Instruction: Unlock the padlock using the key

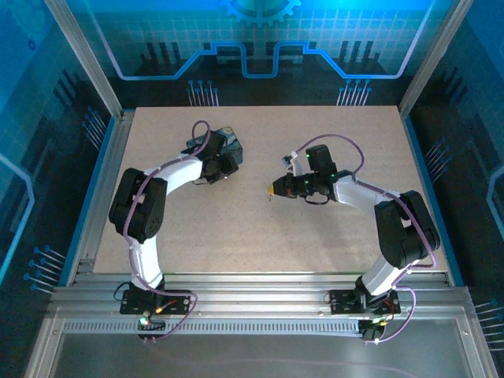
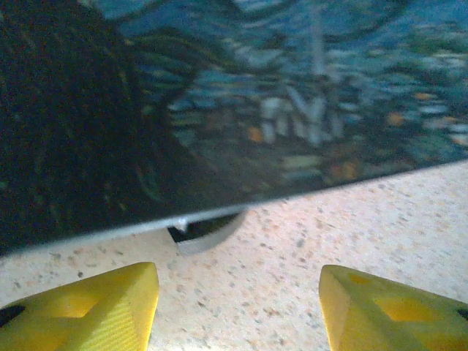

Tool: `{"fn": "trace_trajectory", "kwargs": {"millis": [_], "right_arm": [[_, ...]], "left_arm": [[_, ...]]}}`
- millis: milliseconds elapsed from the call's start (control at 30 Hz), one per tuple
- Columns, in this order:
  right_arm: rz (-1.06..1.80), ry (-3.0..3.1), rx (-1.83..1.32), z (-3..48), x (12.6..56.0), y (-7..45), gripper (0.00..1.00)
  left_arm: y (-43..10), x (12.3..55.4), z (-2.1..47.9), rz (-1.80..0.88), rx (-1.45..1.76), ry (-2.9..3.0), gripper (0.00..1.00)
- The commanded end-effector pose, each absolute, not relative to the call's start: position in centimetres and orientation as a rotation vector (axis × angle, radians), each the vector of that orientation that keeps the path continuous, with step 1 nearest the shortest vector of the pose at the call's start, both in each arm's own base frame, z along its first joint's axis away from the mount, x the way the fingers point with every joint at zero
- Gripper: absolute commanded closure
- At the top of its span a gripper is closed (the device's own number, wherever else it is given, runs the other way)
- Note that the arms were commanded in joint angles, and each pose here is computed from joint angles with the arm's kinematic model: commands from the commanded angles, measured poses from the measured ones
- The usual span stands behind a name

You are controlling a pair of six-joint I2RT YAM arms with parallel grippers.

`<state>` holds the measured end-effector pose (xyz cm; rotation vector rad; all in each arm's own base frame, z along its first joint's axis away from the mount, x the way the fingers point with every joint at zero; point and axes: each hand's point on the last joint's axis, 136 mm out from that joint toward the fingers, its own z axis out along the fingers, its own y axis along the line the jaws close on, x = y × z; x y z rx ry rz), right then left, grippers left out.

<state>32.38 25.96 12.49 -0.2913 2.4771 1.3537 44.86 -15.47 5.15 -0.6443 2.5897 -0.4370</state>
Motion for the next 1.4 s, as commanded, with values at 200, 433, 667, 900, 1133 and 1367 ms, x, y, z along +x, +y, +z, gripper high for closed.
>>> {"fn": "trace_trajectory", "kwargs": {"millis": [200,433,667,900,1133,1367], "right_arm": [[1.380,2.474,-0.336,12.4,32.4,26.4,1.00],[1.407,2.475,-0.338,11.9,32.7,26.9,1.00],[1.408,2.479,-0.351,11.6,32.6,26.8,1.00],[1.415,2.480,-0.346,11.3,32.9,26.7,1.00],[1.425,2.482,-0.342,11.2,33.2,26.9,1.00],[1.431,2.483,-0.344,11.4,33.5,27.1,1.00]], "left_arm": [[-15.1,46.1,4.7,-0.291,-0.654,2.554,0.39],[-14.5,45.4,4.3,-0.120,-0.726,2.552,0.38],[-13.8,45.0,4.2,-0.058,-0.759,2.569,0.38],[-12.9,44.1,3.9,0.008,-0.779,2.605,0.36],[-12.0,43.7,4.1,0.025,-0.790,2.623,0.41],[-12.3,43.6,6.7,-0.070,-0.720,2.584,0.46]]}}
